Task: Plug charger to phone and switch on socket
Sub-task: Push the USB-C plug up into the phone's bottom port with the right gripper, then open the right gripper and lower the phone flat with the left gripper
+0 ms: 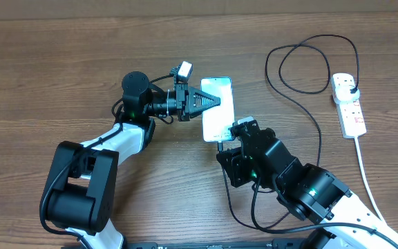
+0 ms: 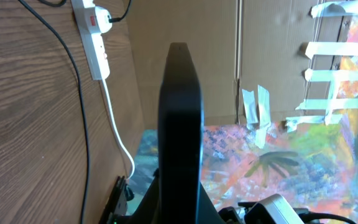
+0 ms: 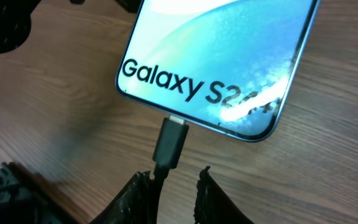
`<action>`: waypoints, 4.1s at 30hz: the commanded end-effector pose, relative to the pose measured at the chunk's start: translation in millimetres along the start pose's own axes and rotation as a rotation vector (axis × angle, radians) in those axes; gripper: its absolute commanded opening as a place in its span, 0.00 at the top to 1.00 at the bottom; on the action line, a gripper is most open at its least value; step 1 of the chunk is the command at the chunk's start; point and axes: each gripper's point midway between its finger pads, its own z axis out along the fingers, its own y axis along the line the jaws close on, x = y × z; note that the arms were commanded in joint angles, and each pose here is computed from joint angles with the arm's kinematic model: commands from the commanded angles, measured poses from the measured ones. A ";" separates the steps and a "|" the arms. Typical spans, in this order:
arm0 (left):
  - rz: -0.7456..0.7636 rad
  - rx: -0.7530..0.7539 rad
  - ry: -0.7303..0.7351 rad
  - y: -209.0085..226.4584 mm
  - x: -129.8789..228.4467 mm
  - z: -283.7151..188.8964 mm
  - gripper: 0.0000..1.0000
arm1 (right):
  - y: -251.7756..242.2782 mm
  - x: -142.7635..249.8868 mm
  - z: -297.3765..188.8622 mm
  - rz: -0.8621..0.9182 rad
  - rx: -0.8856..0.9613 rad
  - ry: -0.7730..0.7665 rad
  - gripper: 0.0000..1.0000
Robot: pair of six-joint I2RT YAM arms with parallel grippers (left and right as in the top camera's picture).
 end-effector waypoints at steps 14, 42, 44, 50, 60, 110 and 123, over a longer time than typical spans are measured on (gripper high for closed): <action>0.075 0.011 0.011 -10.0 0.6 1.9 0.96 | 10.3 7.2 14.2 0.024 -0.056 0.067 0.93; 0.176 0.023 0.077 -11.2 13.7 6.6 0.96 | 12.9 -14.8 11.7 0.072 -0.018 0.033 0.84; 0.168 0.023 0.076 -11.2 13.6 6.6 0.96 | 12.4 -14.4 13.9 0.072 -0.016 0.037 0.83; 0.149 0.022 0.075 -11.2 13.4 6.7 0.96 | 8.9 -7.9 22.6 0.094 0.002 0.074 0.83; 0.150 0.021 0.069 -11.1 12.3 6.7 0.96 | 7.0 -4.8 22.3 0.144 0.013 0.086 0.92; 0.089 -0.063 -0.168 2.7 -4.3 67.7 0.96 | -35.9 -56.8 -120.8 0.108 0.201 -0.317 0.00; 0.032 -0.576 -0.162 120.4 -11.7 -20.5 0.96 | -57.6 -40.3 -155.2 0.126 0.286 -0.377 0.00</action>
